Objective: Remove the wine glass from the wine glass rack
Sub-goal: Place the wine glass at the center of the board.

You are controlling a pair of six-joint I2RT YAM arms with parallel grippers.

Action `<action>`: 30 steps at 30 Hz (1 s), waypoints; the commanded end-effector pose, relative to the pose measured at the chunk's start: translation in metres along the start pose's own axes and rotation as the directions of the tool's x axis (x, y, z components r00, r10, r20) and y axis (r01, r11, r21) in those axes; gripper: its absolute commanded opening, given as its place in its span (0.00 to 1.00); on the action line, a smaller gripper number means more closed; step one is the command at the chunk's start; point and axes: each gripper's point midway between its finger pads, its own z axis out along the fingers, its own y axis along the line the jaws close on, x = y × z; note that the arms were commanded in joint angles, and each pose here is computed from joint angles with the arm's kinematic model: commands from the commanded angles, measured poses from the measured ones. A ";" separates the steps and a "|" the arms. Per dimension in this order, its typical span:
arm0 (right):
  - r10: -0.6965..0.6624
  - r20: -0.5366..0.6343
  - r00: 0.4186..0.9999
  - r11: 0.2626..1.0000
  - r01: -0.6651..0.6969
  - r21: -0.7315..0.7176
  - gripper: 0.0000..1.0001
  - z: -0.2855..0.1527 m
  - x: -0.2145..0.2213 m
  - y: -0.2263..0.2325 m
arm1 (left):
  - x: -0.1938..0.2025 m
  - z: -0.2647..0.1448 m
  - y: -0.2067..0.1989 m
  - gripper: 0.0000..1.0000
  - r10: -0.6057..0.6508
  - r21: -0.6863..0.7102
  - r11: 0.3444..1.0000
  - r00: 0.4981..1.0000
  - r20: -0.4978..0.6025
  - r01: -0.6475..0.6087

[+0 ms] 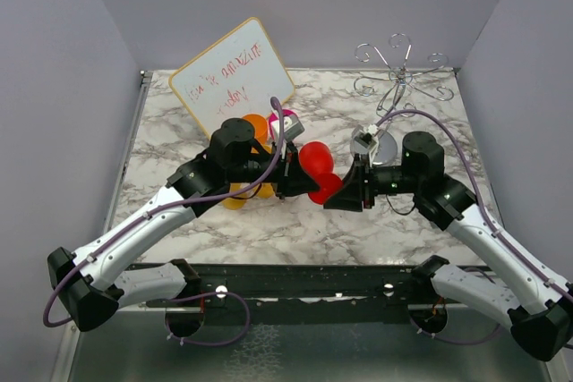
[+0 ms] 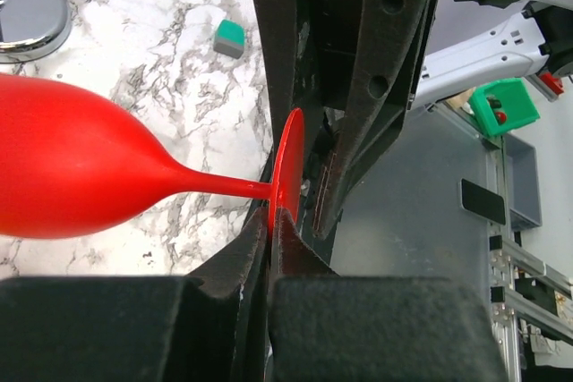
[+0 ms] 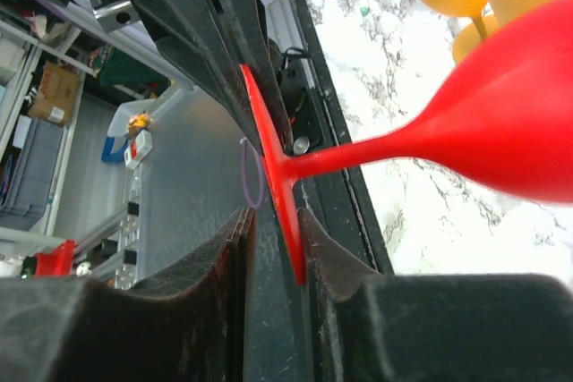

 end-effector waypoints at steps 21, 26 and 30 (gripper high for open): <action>-0.340 0.031 0.940 0.940 0.339 0.043 0.01 0.020 0.013 -0.001 | -0.053 -0.046 -0.001 0.97 0.147 -0.210 0.971 0.978 0.149 -0.114; -0.567 0.005 0.824 0.823 0.567 0.033 0.01 0.036 0.043 0.001 | -0.064 -0.061 0.033 0.98 0.134 -0.336 0.937 0.988 0.082 -0.099; -0.691 -0.055 0.721 0.721 0.692 0.006 0.01 0.039 0.058 -0.008 | -0.069 -0.066 0.045 0.98 0.100 -0.294 0.953 0.992 0.075 -0.074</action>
